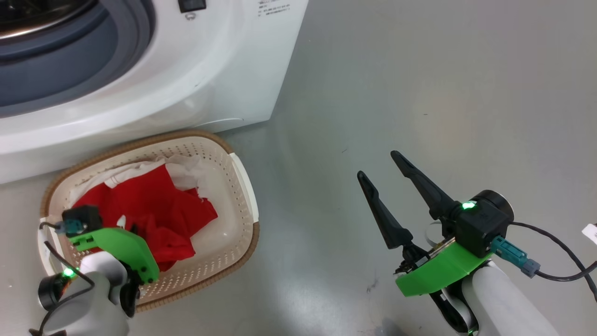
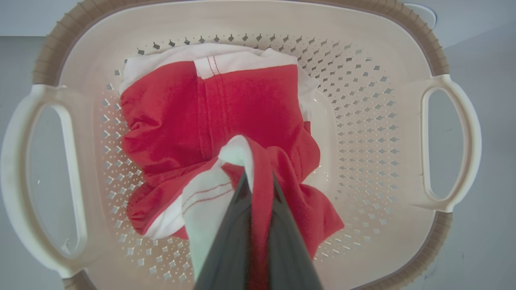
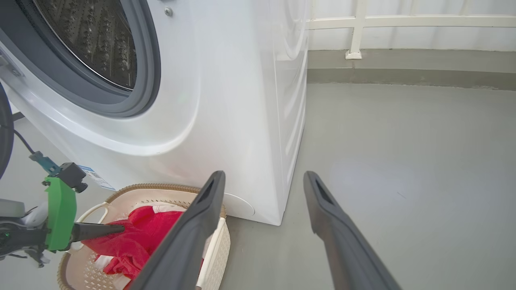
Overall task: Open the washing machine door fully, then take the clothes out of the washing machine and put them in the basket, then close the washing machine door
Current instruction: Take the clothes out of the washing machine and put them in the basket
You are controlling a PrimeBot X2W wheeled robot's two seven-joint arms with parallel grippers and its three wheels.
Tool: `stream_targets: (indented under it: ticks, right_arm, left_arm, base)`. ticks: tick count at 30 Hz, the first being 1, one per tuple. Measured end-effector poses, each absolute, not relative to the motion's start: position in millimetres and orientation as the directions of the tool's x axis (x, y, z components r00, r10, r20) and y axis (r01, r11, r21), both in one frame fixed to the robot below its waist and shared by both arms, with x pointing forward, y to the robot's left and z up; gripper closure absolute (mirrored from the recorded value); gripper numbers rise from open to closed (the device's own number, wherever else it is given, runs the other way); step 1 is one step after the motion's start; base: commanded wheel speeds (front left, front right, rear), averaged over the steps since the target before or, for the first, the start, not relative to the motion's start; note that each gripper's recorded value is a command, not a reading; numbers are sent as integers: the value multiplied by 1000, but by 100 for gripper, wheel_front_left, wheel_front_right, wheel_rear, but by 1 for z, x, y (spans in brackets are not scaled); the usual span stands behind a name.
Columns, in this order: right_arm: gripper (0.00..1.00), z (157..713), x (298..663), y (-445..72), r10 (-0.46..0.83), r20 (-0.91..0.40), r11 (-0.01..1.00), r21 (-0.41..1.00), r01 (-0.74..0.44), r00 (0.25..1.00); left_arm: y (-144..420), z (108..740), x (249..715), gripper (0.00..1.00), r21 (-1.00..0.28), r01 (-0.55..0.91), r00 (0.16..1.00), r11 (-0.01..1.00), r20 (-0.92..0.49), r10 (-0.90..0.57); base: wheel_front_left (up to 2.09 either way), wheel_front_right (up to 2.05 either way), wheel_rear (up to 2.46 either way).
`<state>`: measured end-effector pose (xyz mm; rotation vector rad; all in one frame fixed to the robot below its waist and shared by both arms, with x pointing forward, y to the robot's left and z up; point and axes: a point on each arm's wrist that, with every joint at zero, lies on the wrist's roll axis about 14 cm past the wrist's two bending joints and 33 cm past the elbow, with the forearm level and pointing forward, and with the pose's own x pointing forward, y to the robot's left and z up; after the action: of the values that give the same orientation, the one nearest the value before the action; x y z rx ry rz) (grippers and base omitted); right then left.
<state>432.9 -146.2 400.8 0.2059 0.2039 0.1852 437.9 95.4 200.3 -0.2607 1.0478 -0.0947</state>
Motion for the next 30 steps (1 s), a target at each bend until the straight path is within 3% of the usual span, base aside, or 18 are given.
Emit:
stream_targets:
  ticks: [1, 2, 4, 5, 6, 7, 8, 9, 15, 30]
  right_arm:
    - [0, 400, 432, -147, 200, -184, 962, 221, -158, 962]
    - [0, 399, 432, -148, 198, -187, 962, 225, -154, 962]
    - [0, 398, 432, -149, 194, -191, 961, 231, -148, 962]
    - [0, 397, 431, -149, 195, -194, 962, 232, -148, 962]
    - [0, 397, 431, -149, 195, -195, 961, 232, -148, 961]
    - [0, 396, 431, -149, 195, -196, 961, 232, -148, 961]
    - [0, 396, 431, -149, 195, -196, 962, 231, -148, 961]
    - [0, 397, 431, -149, 195, -195, 962, 231, -148, 961]
    - [0, 401, 432, -147, 199, -183, 960, 233, -155, 963]
    - [0, 431, 442, -161, 137, -96, 972, 205, -115, 986]
  left_arm:
    - [95, 201, 441, 100, -257, -44, 506, 965, -839, -200]
    - [95, 201, 444, 93, -257, -40, 513, 966, -835, -201]
    - [94, 202, 448, 93, -257, -35, 520, 966, -830, -202]
    - [94, 202, 449, 87, -256, -34, 521, 966, -829, -201]
    - [95, 202, 450, 74, -255, -33, 523, 966, -828, -200]
    - [96, 203, 451, 53, -253, -33, 525, 967, -827, -199]
    - [97, 204, 452, 17, -251, -33, 527, 967, -827, -197]
    - [97, 204, 453, 0, -250, -33, 529, 968, -826, -196]
    - [101, 213, 456, 0, -244, -28, 553, 969, -812, -189]
    - [93, 281, 487, 0, -316, 18, 768, 949, -603, -215]
  base:
    - [0, 0, 0]
    - [0, 0, 0]
    - [0, 0, 0]
    - [0, 0, 0]
    - [0, 0, 0]
    - [0, 0, 0]
    - [0, 0, 0]
    - [0, 0, 0]
    - [0, 0, 0]
    - [0, 0, 0]
